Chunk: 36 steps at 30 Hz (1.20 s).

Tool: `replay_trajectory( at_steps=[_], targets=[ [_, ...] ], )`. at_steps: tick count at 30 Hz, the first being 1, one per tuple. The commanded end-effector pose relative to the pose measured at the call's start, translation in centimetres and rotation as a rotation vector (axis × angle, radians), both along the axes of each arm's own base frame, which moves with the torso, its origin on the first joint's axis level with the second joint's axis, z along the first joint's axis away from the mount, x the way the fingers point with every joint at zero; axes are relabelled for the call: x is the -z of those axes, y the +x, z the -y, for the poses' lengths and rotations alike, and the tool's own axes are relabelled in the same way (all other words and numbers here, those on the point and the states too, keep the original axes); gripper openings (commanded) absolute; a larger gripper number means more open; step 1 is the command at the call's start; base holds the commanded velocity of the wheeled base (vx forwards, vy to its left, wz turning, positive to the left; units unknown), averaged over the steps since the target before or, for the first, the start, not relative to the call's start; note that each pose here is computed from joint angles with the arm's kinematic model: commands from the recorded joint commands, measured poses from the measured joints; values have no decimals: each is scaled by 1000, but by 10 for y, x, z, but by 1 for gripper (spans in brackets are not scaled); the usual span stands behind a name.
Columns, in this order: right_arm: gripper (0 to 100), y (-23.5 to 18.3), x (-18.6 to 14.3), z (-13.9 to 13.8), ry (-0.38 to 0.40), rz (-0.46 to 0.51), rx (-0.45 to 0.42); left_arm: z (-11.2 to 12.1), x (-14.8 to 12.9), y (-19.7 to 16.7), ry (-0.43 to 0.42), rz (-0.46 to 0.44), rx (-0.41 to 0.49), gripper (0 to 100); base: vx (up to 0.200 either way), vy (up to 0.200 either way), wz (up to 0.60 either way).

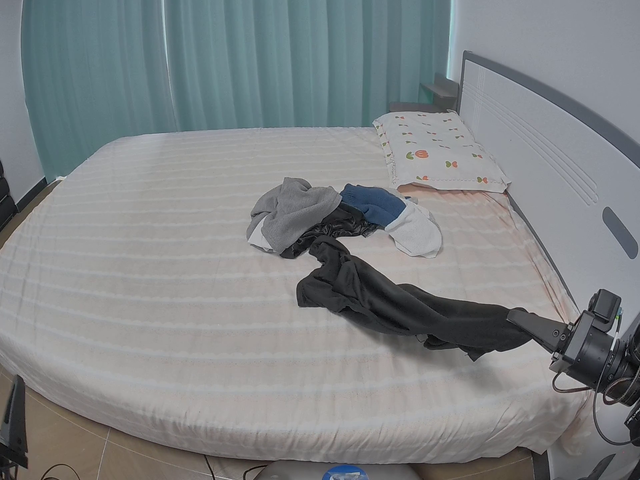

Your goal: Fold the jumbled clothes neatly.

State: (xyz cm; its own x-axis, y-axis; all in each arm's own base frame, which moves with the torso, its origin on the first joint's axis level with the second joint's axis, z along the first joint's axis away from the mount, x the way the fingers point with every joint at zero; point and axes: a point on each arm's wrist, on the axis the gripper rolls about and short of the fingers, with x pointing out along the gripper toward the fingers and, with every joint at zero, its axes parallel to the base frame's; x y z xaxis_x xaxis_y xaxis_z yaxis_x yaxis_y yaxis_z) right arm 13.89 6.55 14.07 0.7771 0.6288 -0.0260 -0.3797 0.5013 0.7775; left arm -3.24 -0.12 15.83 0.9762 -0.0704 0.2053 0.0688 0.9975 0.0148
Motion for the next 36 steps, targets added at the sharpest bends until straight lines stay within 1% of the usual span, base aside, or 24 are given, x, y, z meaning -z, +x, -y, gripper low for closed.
replay_trajectory(
  at_steps=[1,5,6,7,8,9,12,13,14,16,17,18,19,21,25,26,27,28,31,33,36],
  targets=[
    [0,-1,-3,1,8,19,-1,4,-24,83,65,-412,137,100,0,0,0],
    [0,0,-6,0,12,28,1,18,-17,129,86,-578,273,100,0,0,0],
    [0,0,-6,0,12,28,1,18,-17,129,86,-578,273,100,0,0,0],
    [0,1,-5,0,10,25,4,28,-7,156,108,-657,298,100,0,0,0],
    [0,1,-6,0,11,26,4,29,-5,159,110,-664,296,100,0,0,0],
    [0,1,-6,0,12,29,5,38,4,179,130,-708,297,100,0,0,0],
    [0,2,-9,1,17,42,14,59,22,209,148,-756,316,100,0,0,0],
    [0,3,-9,1,18,43,18,63,25,213,145,-765,315,100,0,0,0],
    [0,4,-11,1,21,50,21,78,36,227,149,-788,317,100,0,0,0],
    [0,5,-11,0,20,48,21,97,50,240,156,-806,302,100,0,0,0],
    [0,5,-11,0,19,46,21,107,56,246,157,-807,293,100,0,0,0],
    [0,5,-11,0,19,46,21,108,56,246,157,-806,292,100,0,0,0],
    [0,5,-12,0,22,52,16,128,67,256,152,-799,285,100,0,0,0],
    [0,6,-16,-1,31,69,21,145,77,262,147,-796,293,100,0,0,0],
    [0,10,-27,-2,52,115,20,170,95,276,165,-802,318,100,0,0,0],
    [0,10,-27,-2,52,115,20,170,95,276,165,-802,318,100,0,0,0],
    [0,12,-32,-4,57,131,17,182,104,280,170,-800,339,100,0,0,0],
    [0,13,-33,-4,60,137,16,185,106,280,171,-797,345,100,0,0,0],
    [0,21,-50,-9,82,193,8,203,117,284,170,-764,357,100,0,0,0],
    [0,25,-56,-13,81,188,-13,215,123,289,164,-743,352,100,0,0,0],
    [0,32,-65,-22,69,153,-36,230,128,292,156,-715,345,100,0,0,0]
  ],
)
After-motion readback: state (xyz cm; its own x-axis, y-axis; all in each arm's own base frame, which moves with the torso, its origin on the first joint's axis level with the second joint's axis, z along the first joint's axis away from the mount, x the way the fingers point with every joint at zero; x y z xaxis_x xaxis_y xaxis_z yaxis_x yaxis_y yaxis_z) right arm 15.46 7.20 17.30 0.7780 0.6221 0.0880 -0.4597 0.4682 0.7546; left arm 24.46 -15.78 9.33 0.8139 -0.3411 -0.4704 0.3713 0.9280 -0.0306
